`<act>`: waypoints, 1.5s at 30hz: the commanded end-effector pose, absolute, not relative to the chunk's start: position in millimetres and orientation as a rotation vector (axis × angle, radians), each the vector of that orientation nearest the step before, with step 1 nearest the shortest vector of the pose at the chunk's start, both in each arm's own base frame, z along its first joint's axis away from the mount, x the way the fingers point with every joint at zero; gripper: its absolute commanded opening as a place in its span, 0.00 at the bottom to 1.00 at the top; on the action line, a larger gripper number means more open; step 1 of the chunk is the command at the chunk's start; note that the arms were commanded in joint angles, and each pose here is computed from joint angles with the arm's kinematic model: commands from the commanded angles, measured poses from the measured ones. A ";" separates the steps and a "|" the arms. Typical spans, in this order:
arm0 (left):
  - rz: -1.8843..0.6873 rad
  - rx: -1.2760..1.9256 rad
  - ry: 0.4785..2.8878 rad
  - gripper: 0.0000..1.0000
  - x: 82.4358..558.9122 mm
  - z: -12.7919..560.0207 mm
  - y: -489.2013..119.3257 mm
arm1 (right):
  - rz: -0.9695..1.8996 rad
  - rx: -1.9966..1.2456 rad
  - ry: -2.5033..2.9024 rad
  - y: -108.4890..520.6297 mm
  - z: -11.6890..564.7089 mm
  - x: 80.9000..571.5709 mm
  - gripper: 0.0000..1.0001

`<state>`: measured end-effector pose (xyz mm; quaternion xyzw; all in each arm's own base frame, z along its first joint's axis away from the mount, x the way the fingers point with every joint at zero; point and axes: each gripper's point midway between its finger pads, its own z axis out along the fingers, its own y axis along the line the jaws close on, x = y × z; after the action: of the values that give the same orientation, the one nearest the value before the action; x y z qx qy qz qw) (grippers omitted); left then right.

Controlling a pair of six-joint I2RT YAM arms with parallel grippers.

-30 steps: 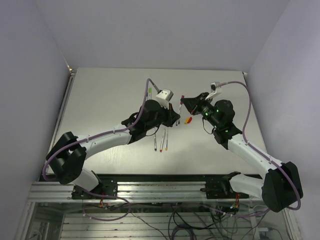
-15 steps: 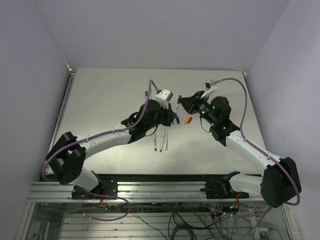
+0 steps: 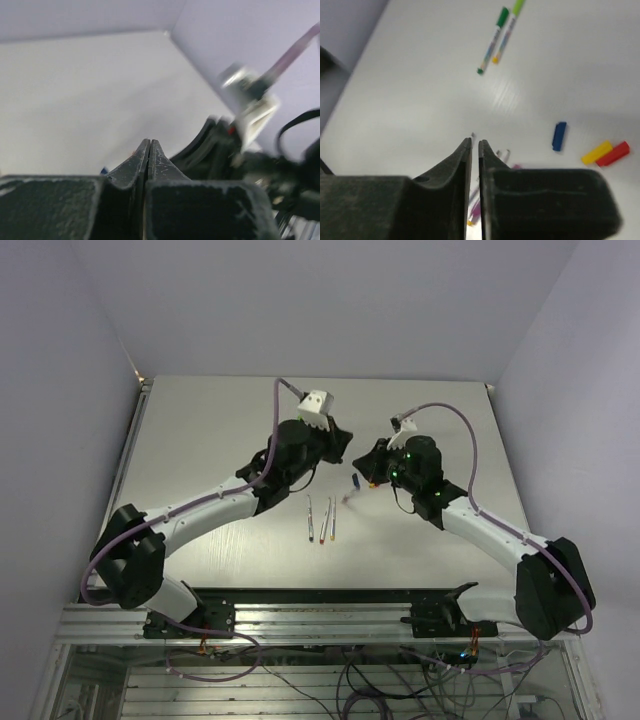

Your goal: Insert the pens into the pen caps

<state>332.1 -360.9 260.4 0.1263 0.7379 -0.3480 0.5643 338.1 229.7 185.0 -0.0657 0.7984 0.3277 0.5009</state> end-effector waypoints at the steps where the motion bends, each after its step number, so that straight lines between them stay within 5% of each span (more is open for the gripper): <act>1: -0.869 0.250 1.591 0.07 340.6 313.4 -368.5 | 0.704 -0.155 1.938 220.1 189.5 340.2 0.19; 3: -0.833 0.260 1.659 0.07 343.3 290.2 -368.9 | 0.674 -0.141 1.865 215.7 215.2 348.4 0.29; 10: -0.752 0.270 1.768 0.07 348.8 241.5 -365.4 | 0.539 -0.049 1.689 185.9 282.2 359.0 0.35; 19: -0.605 0.441 1.885 0.07 340.0 200.2 -352.5 | 0.333 -0.100 1.882 157.7 235.1 344.4 0.35; 22: -0.516 0.339 1.917 0.08 341.8 199.6 -327.7 | 0.344 -0.250 2.029 164.1 205.4 323.1 0.45; 30: -0.423 0.130 1.956 0.19 344.9 202.9 -289.3 | 0.549 -0.582 2.132 206.9 184.9 260.2 0.65; 45: -0.273 -0.335 1.994 0.50 325.2 197.4 -196.8 | 0.546 -1.148 2.254 282.8 121.2 165.9 0.64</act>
<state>337.9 -231.0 203.4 -0.0596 0.8338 -0.1438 0.5297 180.7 278.5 135.3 -0.3958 0.8379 0.2297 0.2976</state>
